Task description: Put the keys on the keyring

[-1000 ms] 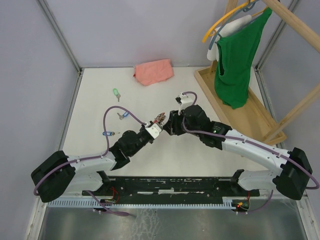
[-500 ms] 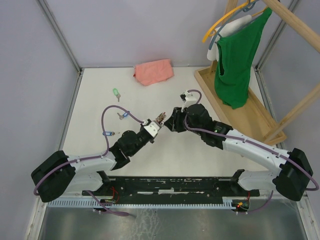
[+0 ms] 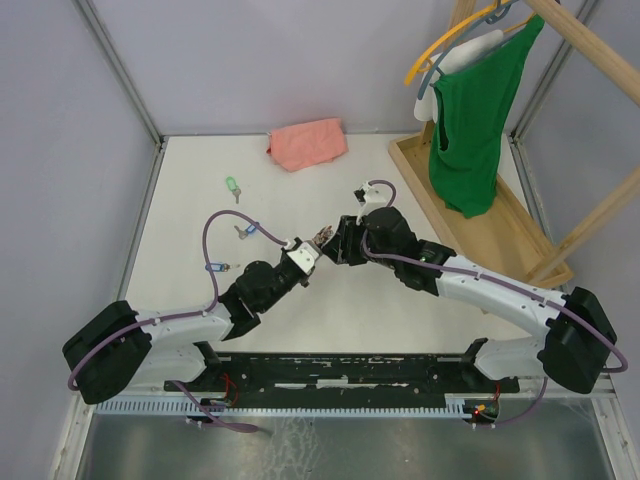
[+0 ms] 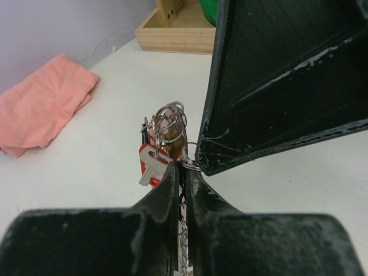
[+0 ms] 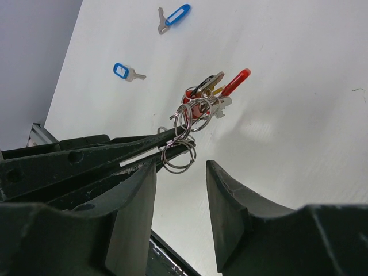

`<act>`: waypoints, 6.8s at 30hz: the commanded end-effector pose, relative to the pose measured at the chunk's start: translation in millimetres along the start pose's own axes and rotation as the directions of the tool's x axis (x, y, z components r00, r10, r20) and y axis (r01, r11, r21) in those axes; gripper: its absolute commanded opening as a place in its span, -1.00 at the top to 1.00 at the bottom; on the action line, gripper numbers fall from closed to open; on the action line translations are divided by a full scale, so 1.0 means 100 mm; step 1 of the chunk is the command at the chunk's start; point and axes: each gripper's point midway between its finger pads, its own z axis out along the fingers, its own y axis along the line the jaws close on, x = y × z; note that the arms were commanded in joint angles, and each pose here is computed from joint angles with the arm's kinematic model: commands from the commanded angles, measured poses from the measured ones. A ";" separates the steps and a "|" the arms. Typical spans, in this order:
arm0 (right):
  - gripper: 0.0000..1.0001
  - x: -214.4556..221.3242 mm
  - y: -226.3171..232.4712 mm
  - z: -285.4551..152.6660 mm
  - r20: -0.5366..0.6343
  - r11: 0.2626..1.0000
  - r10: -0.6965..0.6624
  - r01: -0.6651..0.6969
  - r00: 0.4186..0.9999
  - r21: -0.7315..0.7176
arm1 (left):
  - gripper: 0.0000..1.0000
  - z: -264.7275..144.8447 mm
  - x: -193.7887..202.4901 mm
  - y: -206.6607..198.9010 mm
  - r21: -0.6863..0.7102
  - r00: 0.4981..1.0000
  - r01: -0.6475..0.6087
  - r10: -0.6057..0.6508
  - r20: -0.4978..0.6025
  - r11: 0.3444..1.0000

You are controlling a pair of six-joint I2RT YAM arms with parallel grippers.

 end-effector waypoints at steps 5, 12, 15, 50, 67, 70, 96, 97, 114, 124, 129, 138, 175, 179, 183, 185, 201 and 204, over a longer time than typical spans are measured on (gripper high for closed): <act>0.03 -0.24 0.24 0.09 0.071 0.996 0.048 -0.042 0.996 -0.081 | 0.95 0.04 -0.34 0.01 -0.005 0.990 0.065 -0.064 0.122 0.998; 0.04 -0.26 0.33 0.11 0.097 0.986 0.051 -0.035 0.994 -0.164 | 0.95 0.04 -0.32 -0.04 0.017 0.985 0.108 -0.110 0.131 0.994; 0.04 -0.25 0.34 0.13 0.098 0.977 0.084 -0.062 0.992 -0.205 | 0.95 0.02 -0.33 -0.04 0.017 0.980 0.138 -0.139 0.143 0.990; 0.27 -0.24 0.39 -0.24 0.030 0.962 0.044 -0.034 0.999 -0.271 | 0.95 -0.02 -0.26 -0.01 -0.013 0.967 0.215 -0.211 0.143 0.976; 0.11 -0.21 0.03 -0.31 0.006 0.968 -0.227 0.227 0.974 -0.108 | 0.95 -0.09 -0.28 -0.05 0.014 0.968 0.197 -0.197 0.155 0.980; 0.14 -0.22 0.08 -0.25 0.016 0.975 -0.175 0.176 0.984 -0.137 | 0.95 -0.08 -0.33 -0.06 0.027 0.964 0.203 -0.204 0.170 0.979; 0.05 0.22 0.14 -0.51 0.317 0.302 -0.836 0.858 0.448 -0.416 | 0.95 -0.17 -0.34 -0.12 0.391 0.947 0.300 -0.319 -0.015 0.870; 0.05 0.23 0.15 -0.49 0.338 0.247 -0.852 0.876 0.400 -0.415 | 0.95 -0.17 -0.34 -0.14 0.407 0.950 0.294 -0.311 -0.026 0.865; 0.14 0.29 0.27 -0.54 0.464 -0.121 -0.882 0.914 0.080 -0.388 | 0.95 -0.22 -0.35 -0.31 0.517 0.960 0.269 -0.272 -0.071 0.813; 0.24 0.27 0.37 -0.54 0.506 -0.150 -0.860 0.910 0.073 -0.386 | 0.95 -0.22 -0.34 -0.37 0.555 0.958 0.275 -0.272 -0.091 0.785; 0.25 0.24 0.40 -0.56 0.522 -0.164 -0.851 0.915 0.058 -0.368 | 0.95 -0.21 -0.31 -0.40 0.566 0.957 0.282 -0.271 -0.106 0.775; 0.26 0.25 0.41 -0.47 0.516 -0.171 -0.854 0.904 0.063 -0.392 | 0.95 -0.24 -0.33 -0.47 0.588 0.960 0.272 -0.261 -0.107 0.761; 0.99 0.32 0.29 -0.40 0.166 0.349 -0.850 0.769 0.501 -0.536 | 0.95 -0.23 -0.25 -0.44 0.471 0.994 0.081 -0.103 0.021 0.878; 0.97 0.26 0.32 -0.34 0.076 0.498 -0.782 0.694 0.619 -0.520 | 0.95 -0.25 -0.25 -0.42 0.430 0.994 0.037 -0.075 0.073 0.902; 0.98 0.21 0.30 -0.26 -0.039 0.640 -0.701 0.604 0.712 -0.475 | 0.95 -0.24 -0.23 -0.38 0.369 0.993 -0.003 -0.040 0.109 0.930; 0.99 0.18 0.32 -0.22 -0.082 0.706 -0.641 0.545 0.763 -0.451 | 0.95 -0.22 -0.21 -0.42 0.341 0.993 -0.038 -0.003 0.118 0.939; 0.99 0.14 0.10 -0.14 -0.374 0.913 -0.399 0.326 0.837 -0.244 | 0.06 -0.32 -0.15 -0.34 0.249 0.987 -0.112 0.078 0.142 0.962; 0.99 0.14 0.06 -0.13 -0.393 0.912 -0.404 0.331 0.826 -0.243 | -0.10 -0.39 -0.20 -0.35 0.256 0.982 -0.132 0.091 0.166 0.958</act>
